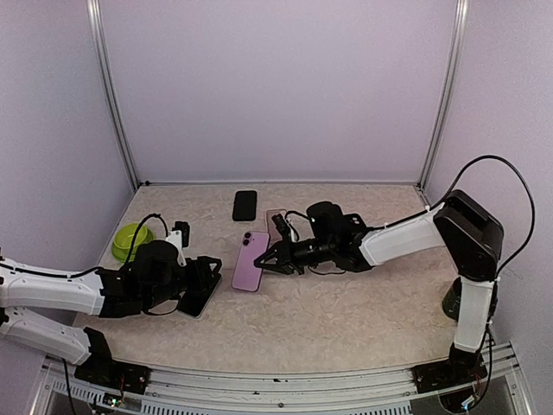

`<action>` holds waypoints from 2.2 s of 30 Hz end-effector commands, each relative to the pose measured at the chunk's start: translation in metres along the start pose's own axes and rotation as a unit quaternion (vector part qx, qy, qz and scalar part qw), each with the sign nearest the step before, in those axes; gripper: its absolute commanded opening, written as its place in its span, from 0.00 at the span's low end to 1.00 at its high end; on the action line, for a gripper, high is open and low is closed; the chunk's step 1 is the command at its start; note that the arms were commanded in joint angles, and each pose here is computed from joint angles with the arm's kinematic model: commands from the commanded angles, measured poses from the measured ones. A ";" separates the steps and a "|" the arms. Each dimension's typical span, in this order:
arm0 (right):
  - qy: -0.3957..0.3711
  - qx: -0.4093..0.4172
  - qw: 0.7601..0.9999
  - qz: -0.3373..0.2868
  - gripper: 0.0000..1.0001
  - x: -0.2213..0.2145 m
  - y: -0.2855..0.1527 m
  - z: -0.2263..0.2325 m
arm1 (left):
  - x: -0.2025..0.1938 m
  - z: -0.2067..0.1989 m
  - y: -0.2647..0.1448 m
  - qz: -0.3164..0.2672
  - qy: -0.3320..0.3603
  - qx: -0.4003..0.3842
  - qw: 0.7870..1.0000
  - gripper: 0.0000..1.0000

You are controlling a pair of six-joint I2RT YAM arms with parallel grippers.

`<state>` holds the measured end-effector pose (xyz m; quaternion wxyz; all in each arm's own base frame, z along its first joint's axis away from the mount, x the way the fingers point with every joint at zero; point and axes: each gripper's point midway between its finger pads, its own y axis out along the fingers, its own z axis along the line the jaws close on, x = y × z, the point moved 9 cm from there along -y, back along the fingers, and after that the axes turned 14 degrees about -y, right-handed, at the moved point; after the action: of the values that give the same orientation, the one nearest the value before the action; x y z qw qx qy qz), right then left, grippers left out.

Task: Put the phone into the phone case
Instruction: Pass from the right arm to the left

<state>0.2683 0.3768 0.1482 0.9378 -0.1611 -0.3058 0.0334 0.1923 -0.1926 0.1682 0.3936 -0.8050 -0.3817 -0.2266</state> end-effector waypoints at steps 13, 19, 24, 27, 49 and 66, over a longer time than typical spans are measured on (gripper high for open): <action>-0.212 -0.233 0.948 -0.037 0.00 0.020 -0.067 0.041 | 0.019 -0.049 -0.004 -0.040 0.006 -0.087 0.995 0.72; -0.270 -0.326 0.904 -0.062 0.00 0.013 -0.091 0.043 | 0.034 -0.081 0.002 -0.014 -0.067 -0.097 0.993 0.76; -0.339 -0.387 0.855 -0.070 0.00 0.004 -0.098 0.054 | 0.041 -0.100 0.006 0.011 -0.122 -0.113 0.986 0.84; -0.400 -0.442 0.800 -0.070 0.00 -0.005 -0.095 0.063 | 0.045 -0.114 0.009 0.031 -0.150 -0.119 0.981 0.84; -0.632 -0.665 0.389 -0.081 0.00 -0.054 -0.076 0.084 | 0.043 -0.126 0.031 0.157 -0.224 -0.191 0.942 0.81; -0.650 -0.678 0.334 -0.086 0.00 -0.061 -0.062 0.090 | 0.023 -0.112 0.046 0.198 -0.208 -0.166 0.943 0.76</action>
<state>0.1715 0.3413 0.1561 -0.0650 -0.6430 -0.7630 -0.0131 0.2337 -0.2962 0.2464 0.1729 -0.9546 -0.2395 -0.0395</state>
